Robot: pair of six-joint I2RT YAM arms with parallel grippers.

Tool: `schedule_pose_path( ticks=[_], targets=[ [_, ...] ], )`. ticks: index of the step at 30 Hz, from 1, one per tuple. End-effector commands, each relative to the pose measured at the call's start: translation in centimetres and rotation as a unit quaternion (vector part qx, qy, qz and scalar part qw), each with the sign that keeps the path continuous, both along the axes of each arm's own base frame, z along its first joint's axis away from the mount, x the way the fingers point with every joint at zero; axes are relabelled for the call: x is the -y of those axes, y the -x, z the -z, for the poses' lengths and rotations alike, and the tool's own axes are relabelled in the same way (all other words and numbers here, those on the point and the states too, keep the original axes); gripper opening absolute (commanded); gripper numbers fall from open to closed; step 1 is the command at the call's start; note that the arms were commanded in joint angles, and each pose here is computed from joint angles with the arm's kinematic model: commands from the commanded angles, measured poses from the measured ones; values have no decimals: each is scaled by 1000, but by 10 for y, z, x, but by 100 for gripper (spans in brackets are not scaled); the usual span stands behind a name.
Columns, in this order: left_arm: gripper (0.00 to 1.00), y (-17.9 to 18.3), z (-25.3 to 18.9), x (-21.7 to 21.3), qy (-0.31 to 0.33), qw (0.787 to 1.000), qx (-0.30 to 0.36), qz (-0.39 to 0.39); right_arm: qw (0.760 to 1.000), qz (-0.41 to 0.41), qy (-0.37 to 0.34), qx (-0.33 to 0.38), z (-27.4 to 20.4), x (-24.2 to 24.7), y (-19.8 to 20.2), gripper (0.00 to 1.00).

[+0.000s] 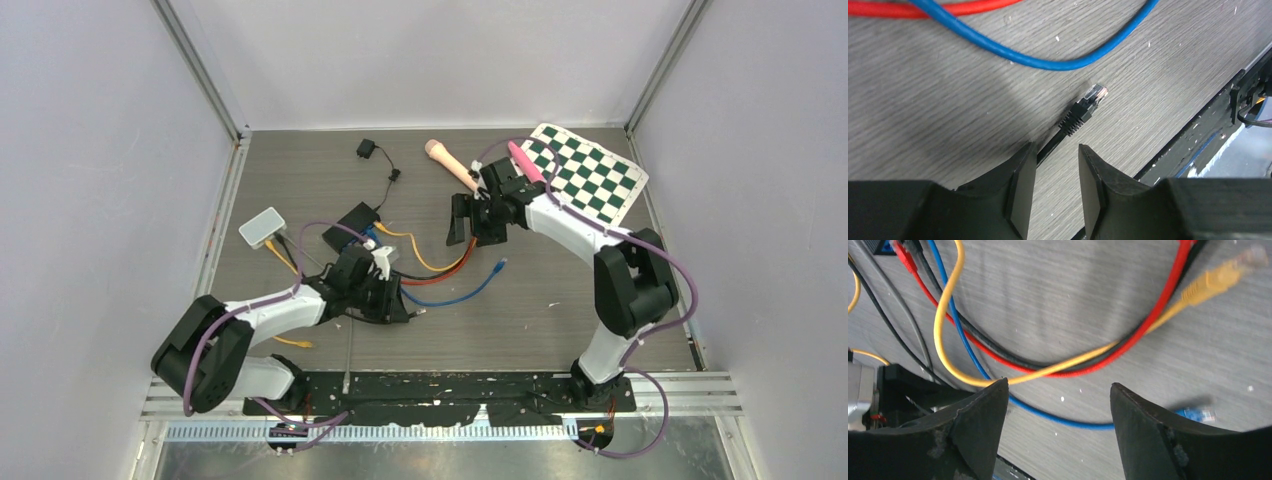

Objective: Pull the plug from the switch port
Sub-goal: Move the switch port to the center of the board.

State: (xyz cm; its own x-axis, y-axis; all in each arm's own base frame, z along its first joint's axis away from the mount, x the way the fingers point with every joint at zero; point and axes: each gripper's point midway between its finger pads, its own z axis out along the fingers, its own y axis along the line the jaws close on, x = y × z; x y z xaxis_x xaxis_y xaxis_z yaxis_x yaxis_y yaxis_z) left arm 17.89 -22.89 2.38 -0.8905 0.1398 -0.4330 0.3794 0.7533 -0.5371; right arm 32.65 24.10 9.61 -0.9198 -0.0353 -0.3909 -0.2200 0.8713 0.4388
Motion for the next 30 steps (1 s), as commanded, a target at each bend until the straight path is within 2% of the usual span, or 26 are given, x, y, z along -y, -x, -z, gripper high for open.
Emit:
schedule_pose_path(
  ticks=[1, 4, 9, 12, 17, 25, 30],
  targets=[
    [37, 31, 27, -24, -41, 996, -72, -39, 999, -32, -10, 16, -3, -24, -23, 77],
    [37, 36, 32, -38, -74, 989, -95, -81, 999, -40, 11, 22, 8, -33, -43, 75],
    [51, 28, 37, -72, -143, 972, -78, -167, 997, -41, 63, 13, 40, -29, -66, 65],
    [53, 25, 34, -84, -170, 964, -69, -194, 994, -39, 104, -2, 64, -15, -62, 63],
    [58, 16, 29, -100, -198, 950, -54, -237, 990, -35, 136, -13, 80, 12, -29, 62],
    [63, -14, -4, -98, -179, 950, 4, -256, 991, -3, 124, -41, 97, 45, 42, 62],
    [78, -40, -39, -87, -144, 955, 59, -252, 991, 29, 111, -73, 112, 66, 94, 62]
  ],
)
